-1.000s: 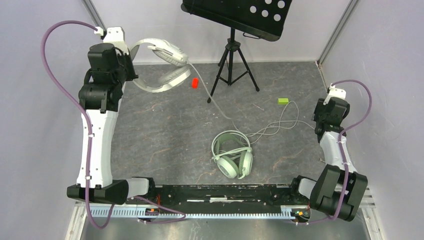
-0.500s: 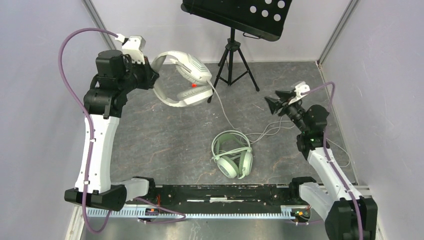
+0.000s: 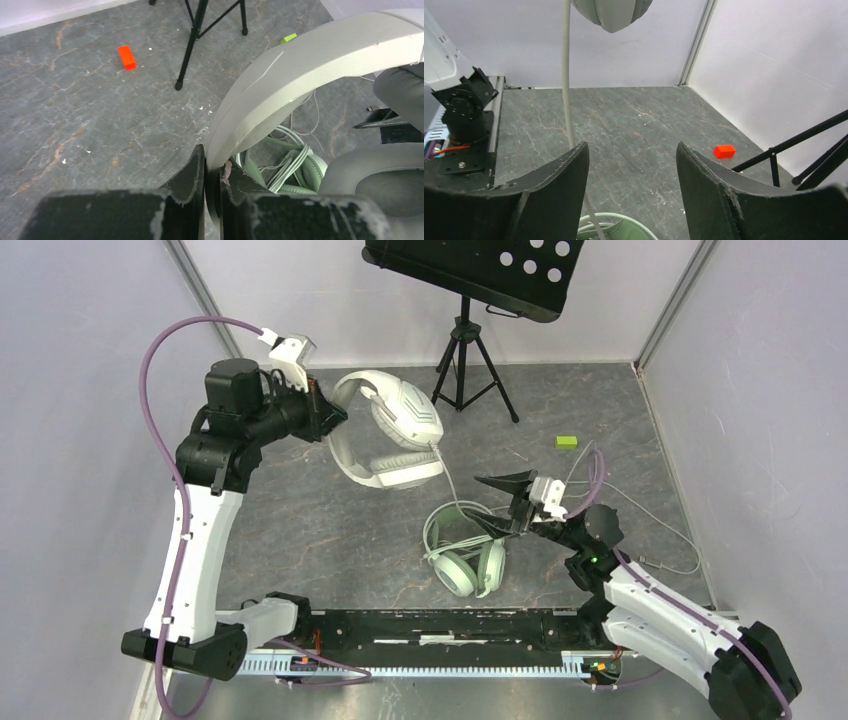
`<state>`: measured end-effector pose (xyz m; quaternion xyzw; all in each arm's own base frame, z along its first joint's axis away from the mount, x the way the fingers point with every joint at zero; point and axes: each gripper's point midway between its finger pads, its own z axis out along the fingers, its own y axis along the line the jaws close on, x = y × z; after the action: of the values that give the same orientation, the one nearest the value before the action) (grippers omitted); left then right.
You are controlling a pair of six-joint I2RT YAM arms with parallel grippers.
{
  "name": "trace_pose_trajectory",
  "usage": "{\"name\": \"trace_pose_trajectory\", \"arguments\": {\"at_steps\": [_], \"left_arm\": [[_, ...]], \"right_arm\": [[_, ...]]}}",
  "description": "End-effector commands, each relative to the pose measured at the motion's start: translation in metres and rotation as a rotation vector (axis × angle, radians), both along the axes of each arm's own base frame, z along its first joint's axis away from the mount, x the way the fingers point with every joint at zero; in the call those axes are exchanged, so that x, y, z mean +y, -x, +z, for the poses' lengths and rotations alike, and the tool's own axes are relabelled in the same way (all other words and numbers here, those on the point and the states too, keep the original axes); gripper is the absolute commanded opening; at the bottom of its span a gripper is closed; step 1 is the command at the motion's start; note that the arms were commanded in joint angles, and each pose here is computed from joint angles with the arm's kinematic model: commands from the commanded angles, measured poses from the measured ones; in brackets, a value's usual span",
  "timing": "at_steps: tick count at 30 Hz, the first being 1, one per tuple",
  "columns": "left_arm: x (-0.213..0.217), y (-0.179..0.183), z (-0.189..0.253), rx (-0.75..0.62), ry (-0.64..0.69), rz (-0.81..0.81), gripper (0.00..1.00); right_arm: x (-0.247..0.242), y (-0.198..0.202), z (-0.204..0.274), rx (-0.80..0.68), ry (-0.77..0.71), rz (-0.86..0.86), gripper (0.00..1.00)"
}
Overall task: Wrap the headphones
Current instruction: Wrap the headphones cable around the headphones.
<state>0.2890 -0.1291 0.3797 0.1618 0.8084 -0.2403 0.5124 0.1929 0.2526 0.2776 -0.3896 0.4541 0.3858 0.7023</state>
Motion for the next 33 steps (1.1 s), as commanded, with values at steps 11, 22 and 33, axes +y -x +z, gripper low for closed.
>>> {"name": "trace_pose_trajectory", "arguments": {"at_steps": [11,22,33], "left_arm": [[-0.023,0.023,0.032,-0.091,0.117,-0.102,0.02],[-0.02,0.02,0.032,-0.095,0.117,-0.082,0.02],[-0.023,0.017,0.031,-0.098,0.125,-0.088,0.02]], "right_arm": [[0.034,0.003,0.005,-0.082,0.065,0.005,0.66],[0.003,-0.01,0.037,-0.078,0.108,-0.179,0.67],[0.009,0.03,0.056,-0.114,0.003,0.006,0.68]]}}
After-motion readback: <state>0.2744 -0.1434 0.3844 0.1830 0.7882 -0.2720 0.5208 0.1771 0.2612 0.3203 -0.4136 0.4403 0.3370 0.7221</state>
